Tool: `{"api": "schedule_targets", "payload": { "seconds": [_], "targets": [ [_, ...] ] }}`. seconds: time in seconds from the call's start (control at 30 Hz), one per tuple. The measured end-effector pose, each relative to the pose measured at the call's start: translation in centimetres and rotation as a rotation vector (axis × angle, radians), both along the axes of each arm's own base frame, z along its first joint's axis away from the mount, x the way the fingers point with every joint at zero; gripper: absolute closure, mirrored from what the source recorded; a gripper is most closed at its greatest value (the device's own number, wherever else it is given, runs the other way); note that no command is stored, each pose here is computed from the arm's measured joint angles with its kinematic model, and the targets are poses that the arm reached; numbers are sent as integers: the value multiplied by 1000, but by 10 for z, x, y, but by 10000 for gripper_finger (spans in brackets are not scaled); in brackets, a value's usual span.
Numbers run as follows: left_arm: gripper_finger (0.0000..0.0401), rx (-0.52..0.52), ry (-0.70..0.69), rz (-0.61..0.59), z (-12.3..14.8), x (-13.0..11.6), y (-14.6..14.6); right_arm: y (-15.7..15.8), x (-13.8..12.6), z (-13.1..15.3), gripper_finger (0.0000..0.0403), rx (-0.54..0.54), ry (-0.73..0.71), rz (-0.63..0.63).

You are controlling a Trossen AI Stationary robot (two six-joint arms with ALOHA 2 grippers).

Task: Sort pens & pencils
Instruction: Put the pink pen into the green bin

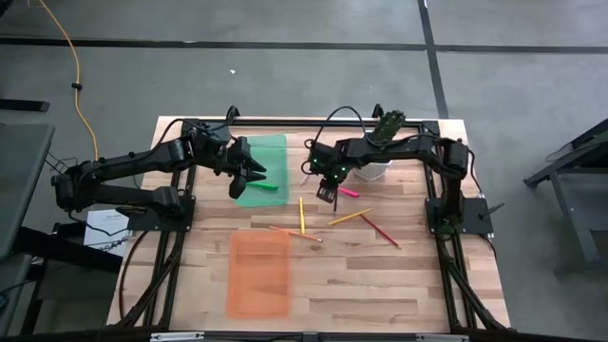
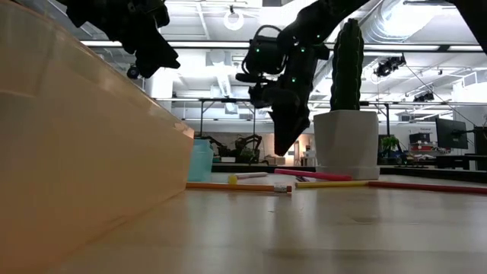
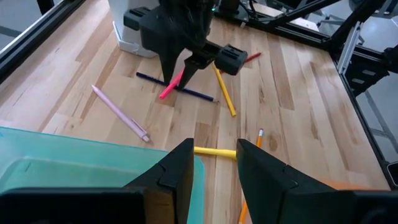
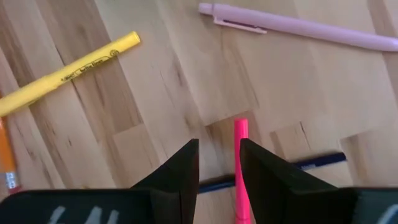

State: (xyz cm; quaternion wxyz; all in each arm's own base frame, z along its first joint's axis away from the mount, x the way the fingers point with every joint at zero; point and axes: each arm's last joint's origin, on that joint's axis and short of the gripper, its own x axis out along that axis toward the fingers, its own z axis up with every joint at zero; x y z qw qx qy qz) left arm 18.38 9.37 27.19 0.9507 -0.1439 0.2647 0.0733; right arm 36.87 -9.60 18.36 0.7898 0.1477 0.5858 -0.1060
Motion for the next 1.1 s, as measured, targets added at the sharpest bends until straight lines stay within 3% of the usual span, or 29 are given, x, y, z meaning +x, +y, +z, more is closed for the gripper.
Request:
{"api": "schedule_targets", "payload": {
  "seconds": [0.6,1.1],
  "targets": [
    [290,-3,6,6,-1,0,0,-12,0,-7,295,-33,11,-46],
    [291,-3,7,7,-1,0,0,-10,-4,-9,295,-14,58,20]
  ]
}}
